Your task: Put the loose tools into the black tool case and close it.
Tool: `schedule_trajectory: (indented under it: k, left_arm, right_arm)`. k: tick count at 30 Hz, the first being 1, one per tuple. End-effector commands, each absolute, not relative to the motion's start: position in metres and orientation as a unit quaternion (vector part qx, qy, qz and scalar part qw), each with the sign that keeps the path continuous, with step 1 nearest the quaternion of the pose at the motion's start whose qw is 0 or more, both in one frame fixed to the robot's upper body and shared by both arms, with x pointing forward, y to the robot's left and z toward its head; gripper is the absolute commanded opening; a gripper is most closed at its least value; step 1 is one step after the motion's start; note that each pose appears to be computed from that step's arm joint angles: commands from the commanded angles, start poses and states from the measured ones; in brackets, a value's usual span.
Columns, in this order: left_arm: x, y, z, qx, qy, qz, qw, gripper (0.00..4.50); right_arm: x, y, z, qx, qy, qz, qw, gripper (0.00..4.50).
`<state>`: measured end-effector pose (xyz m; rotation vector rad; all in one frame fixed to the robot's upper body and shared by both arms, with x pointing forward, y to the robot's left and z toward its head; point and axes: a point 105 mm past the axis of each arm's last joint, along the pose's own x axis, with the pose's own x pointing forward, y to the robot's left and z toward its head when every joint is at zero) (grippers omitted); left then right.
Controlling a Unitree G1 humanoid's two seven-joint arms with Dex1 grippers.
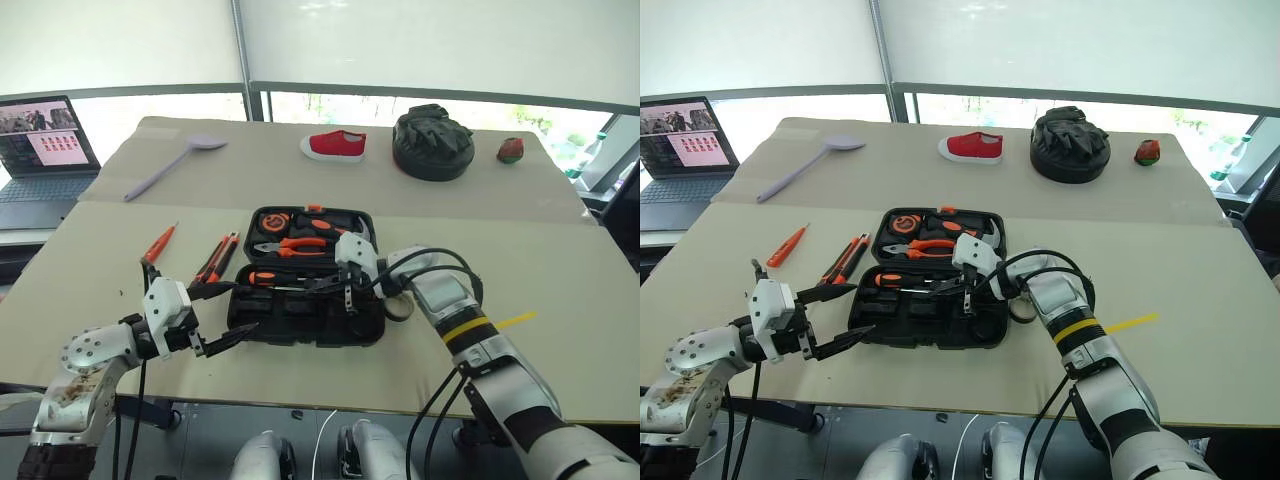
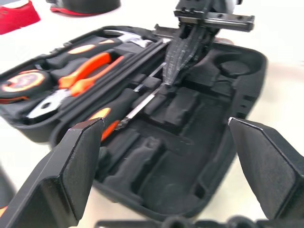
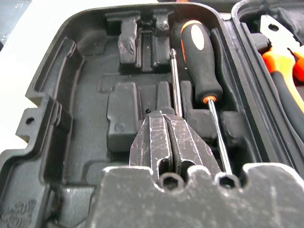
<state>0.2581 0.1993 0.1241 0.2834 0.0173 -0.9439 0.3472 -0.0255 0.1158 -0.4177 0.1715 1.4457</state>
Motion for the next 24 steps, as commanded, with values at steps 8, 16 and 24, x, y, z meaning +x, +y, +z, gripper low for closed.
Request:
schedule_trajectory:
  k: [8,16,24]
  left_arm:
    - [0.234,0.301,0.127,0.148,-0.015,-0.240,0.959,4.50]
    - [0.186,0.390,0.099,0.074,0.057,-0.012,0.996,4.50]
    - [0.240,0.364,0.129,0.006,0.057,-0.043,0.997,4.50]
  right_arm:
    - [0.321,-0.101,0.188,-0.113,-0.111,0.561,0.812,2.41]
    - [0.287,-0.147,0.179,-0.114,-0.205,0.480,0.845,4.48]
    - [0.262,-0.134,0.180,-0.113,-0.209,0.518,0.822,4.48]
